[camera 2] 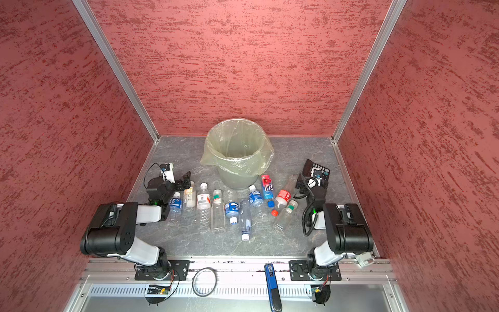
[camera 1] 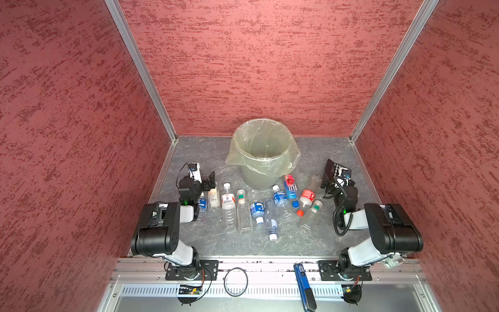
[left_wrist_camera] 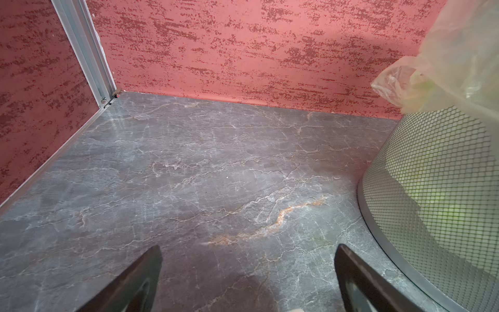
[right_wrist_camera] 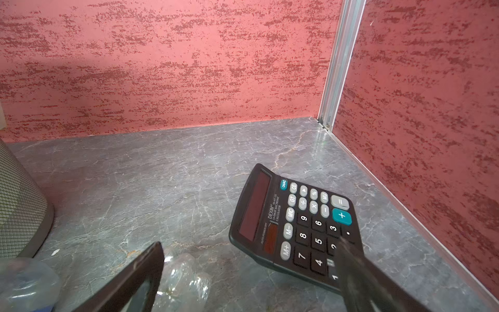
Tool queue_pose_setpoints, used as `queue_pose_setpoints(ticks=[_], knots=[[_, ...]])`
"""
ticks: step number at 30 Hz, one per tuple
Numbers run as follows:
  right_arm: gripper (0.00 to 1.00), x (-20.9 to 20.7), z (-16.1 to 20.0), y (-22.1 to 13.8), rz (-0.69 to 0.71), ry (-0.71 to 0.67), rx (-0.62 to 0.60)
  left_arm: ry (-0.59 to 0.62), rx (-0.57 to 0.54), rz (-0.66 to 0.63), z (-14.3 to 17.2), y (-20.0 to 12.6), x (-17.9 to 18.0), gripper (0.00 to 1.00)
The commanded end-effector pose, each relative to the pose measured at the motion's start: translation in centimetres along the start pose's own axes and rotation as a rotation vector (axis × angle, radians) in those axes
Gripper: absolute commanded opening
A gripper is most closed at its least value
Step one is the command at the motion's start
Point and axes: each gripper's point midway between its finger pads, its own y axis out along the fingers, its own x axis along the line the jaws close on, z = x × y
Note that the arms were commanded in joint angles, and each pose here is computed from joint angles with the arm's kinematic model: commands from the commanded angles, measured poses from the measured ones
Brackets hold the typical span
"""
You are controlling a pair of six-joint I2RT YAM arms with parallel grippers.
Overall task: Throw the plastic bottles in the bin
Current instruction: Pick up the plastic bottle from the middle-right of the table.
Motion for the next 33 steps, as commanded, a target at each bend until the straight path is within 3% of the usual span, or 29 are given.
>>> queue_pose_setpoints(ticks=[1,33], knots=[[0.99,0.04,-0.92,0.13,0.003,0.009,-0.032,0.009,0.0,0.025,0.02,0.0,-0.34,0.99],[0.99,0.08,-0.88,0.35,-0.01,0.015,-0.022,0.003,-0.004,0.038,-0.03,-0.13,-0.25,0.99]])
